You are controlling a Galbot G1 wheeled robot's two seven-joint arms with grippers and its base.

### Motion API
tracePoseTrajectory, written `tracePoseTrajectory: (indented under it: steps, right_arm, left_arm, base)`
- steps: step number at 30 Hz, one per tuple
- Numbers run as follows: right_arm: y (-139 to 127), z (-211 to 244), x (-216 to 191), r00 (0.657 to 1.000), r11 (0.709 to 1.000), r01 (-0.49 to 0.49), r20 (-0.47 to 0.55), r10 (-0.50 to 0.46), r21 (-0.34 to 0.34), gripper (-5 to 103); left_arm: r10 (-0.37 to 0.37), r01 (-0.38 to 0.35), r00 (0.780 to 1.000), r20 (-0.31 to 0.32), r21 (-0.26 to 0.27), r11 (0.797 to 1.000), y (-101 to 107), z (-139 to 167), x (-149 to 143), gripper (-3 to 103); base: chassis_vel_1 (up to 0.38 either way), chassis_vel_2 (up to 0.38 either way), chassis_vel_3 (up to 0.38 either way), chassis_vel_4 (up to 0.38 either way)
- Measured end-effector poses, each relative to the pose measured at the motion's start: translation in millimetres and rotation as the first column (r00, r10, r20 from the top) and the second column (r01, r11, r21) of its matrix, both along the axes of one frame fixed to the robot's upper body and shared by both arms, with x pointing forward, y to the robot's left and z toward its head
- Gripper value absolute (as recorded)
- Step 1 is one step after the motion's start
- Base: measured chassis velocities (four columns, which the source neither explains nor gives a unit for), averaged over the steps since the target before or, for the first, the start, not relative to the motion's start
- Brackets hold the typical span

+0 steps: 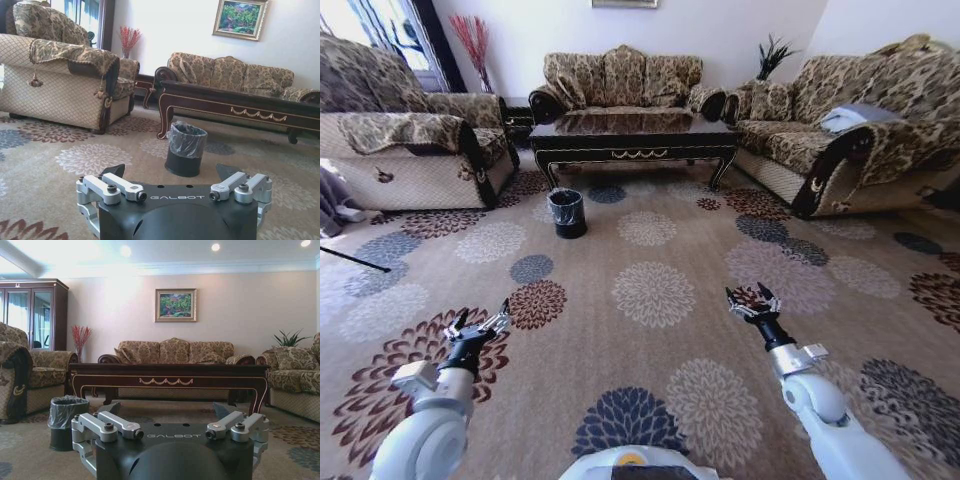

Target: Move to the front of the table and pick up the trash from the floor, then place it into the trash bin.

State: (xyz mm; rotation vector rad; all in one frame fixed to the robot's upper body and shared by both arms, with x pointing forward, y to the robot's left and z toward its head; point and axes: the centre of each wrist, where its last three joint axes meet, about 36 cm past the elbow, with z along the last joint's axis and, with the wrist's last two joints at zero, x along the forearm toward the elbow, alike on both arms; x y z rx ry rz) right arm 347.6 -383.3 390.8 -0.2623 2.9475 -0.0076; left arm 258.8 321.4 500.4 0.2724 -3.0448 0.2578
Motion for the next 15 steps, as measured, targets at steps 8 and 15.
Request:
tracePoseTrajectory:
  steps: [8, 15]
  right_arm:
    - [1.9, -1.6, -0.7, 1.000, 1.000, -0.001, 0.000, 0.001, 0.006, 100]
    - [3.4, -3.2, -1.6, 1.000, 1.000, 0.002, -0.002, -0.002, 0.010, 100]
  left_arm:
    - [-0.001, 0.001, 1.000, -0.002, -0.003, 1.000, -0.1, -1.5, 0.9, 100]
    - [0.013, -0.013, 1.000, -0.010, -0.024, 1.000, -0.7, -1.0, 2.9, 100]
  base:
    - [0.114, 0.094, -0.096, -0.079]
    - [0.003, 0.020, 0.000, 0.000]
